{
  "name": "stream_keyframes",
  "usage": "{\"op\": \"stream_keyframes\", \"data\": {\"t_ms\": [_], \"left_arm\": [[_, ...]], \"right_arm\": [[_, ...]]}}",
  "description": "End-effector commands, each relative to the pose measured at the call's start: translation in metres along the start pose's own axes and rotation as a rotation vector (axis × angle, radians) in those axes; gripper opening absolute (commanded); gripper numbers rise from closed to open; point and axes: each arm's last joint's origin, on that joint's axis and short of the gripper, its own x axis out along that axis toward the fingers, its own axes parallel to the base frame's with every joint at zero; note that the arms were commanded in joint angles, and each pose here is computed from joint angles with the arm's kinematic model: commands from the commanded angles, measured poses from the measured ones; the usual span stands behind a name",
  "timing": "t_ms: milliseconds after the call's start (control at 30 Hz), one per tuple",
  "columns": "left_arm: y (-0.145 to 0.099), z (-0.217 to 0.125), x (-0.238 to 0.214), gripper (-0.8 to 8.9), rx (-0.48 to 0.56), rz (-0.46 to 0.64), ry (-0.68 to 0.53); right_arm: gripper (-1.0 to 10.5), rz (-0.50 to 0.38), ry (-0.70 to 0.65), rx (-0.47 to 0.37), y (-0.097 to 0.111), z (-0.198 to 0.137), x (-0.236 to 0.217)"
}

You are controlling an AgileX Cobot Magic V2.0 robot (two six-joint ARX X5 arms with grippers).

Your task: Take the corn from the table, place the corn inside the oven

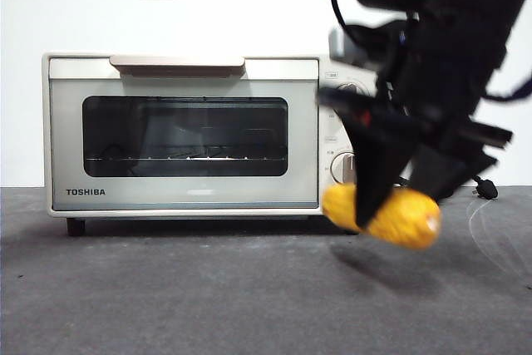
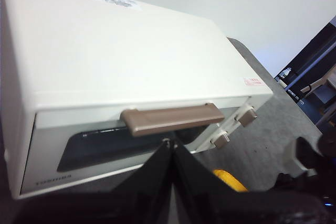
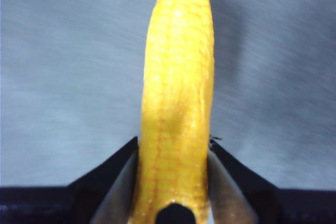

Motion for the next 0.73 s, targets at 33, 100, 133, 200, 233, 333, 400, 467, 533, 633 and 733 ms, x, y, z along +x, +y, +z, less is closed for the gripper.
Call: {"op": "stream_keyframes", "data": {"t_ms": [33, 100, 133, 200, 233, 333, 400, 467, 533, 633, 733], "left_arm": [[0.000, 0.004, 0.011, -0.05, 0.022, -0.024, -0.001], [0.000, 0.005, 0.020, -0.05, 0.029, -0.041, 0.004], [0.000, 0.006, 0.025, -0.05, 0.032, -0.049, 0.008], [0.000, 0.008, 0.034, -0.05, 0.034, -0.056, 0.020], [0.000, 0.009, 0.040, -0.05, 0.037, -0.062, 0.024], [-0.003, 0.016, 0.053, -0.05, 0.048, -0.082, 0.028], [-0.005, 0.021, 0.062, -0.05, 0.055, -0.070, 0.031], [-0.007, 0.026, 0.069, -0.05, 0.067, -0.053, 0.032], [-0.011, 0.030, 0.077, -0.05, 0.097, -0.053, 0.037], [-0.014, 0.031, 0.087, -0.05, 0.121, -0.029, 0.044], [-0.015, 0.028, 0.097, -0.06, 0.150, 0.008, 0.060]], "right_arm": [[-0.1, 0.064, -0.038, -0.042, 0.007, 0.007, -0.015], [-0.1, 0.107, -0.058, -0.059, 0.013, 0.010, -0.025], [-0.1, 0.129, -0.071, -0.074, 0.016, 0.012, -0.031], [-0.1, 0.170, -0.100, -0.100, 0.022, 0.013, -0.041], [-0.1, 0.189, -0.116, -0.113, 0.026, 0.013, -0.047], [-0.1, 0.255, -0.161, -0.150, 0.036, 0.012, -0.064], [-0.1, 0.281, -0.188, -0.164, 0.042, 0.009, -0.074], [-0.1, 0.302, -0.216, -0.179, 0.047, 0.006, -0.083], [-0.1, 0.321, -0.244, -0.192, 0.050, 0.002, -0.093], [-0.1, 0.345, -0.283, -0.189, 0.052, -0.002, -0.107], [-0.1, 0.366, -0.329, -0.190, 0.051, -0.007, -0.121]]}}
